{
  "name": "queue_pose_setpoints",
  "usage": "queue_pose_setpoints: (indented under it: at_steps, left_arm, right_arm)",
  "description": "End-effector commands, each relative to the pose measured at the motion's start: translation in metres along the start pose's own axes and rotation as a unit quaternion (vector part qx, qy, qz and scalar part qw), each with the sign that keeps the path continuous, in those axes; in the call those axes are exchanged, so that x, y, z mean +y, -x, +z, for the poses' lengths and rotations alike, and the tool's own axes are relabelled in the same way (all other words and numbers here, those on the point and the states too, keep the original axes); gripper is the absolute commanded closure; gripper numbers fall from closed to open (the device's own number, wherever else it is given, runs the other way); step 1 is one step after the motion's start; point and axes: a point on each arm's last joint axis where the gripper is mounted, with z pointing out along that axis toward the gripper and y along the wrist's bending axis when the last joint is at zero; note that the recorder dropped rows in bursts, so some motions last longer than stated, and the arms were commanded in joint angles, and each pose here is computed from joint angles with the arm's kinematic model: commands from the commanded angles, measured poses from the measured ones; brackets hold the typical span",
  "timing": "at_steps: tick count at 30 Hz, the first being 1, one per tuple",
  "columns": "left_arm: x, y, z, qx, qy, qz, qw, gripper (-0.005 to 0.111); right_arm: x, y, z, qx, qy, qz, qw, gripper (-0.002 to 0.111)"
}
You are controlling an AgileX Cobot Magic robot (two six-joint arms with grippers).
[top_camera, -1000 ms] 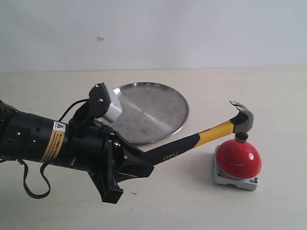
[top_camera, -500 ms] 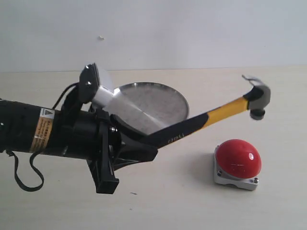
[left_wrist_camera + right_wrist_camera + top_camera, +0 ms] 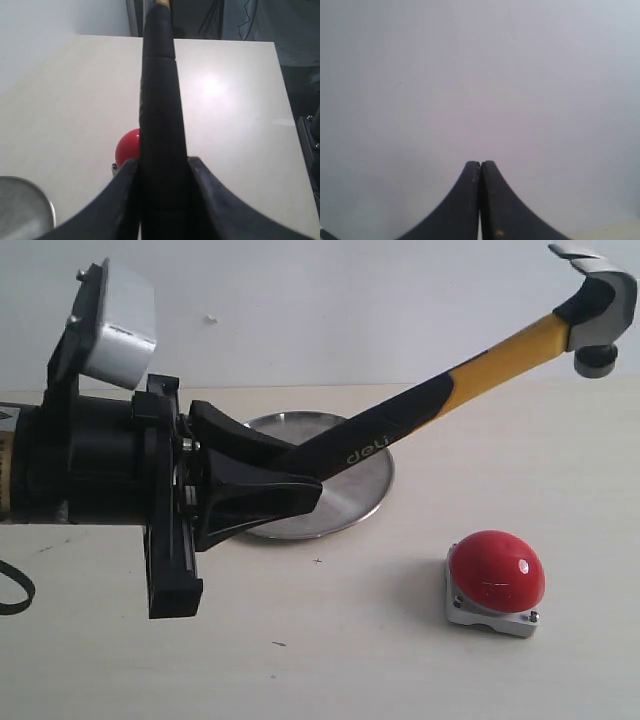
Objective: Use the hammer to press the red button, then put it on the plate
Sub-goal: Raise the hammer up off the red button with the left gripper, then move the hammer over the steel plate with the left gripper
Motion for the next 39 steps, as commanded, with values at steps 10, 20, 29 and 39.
queue_pose_setpoints:
  at_steps: [10, 20, 29, 39]
  left_arm:
    - [0.029, -0.090, 0.060, 0.115, -0.025, -0.165, 0.979, 0.107]
    - [0.024, -0.081, 0.058, 0.085, -0.052, -0.145, 0.984, 0.107]
    - [0.010, -0.014, 0.018, -0.002, -0.019, -0.066, 0.998, 0.107]
    - [-0.006, 0.026, -0.016, -0.058, 0.021, -0.039, 0.997, 0.107]
  right_arm:
    - [0.000, 0.000, -0.001, -0.002, 0.002, -0.002, 1.000, 0.108]
    - [0.000, 0.000, -0.001, -0.002, 0.002, -0.002, 1.000, 0.108]
    - [0.000, 0.000, -0.001, -0.002, 0.002, -0.002, 1.000, 0.108]
    - [0.000, 0.000, -0.001, -0.002, 0.002, -0.002, 1.000, 0.108]
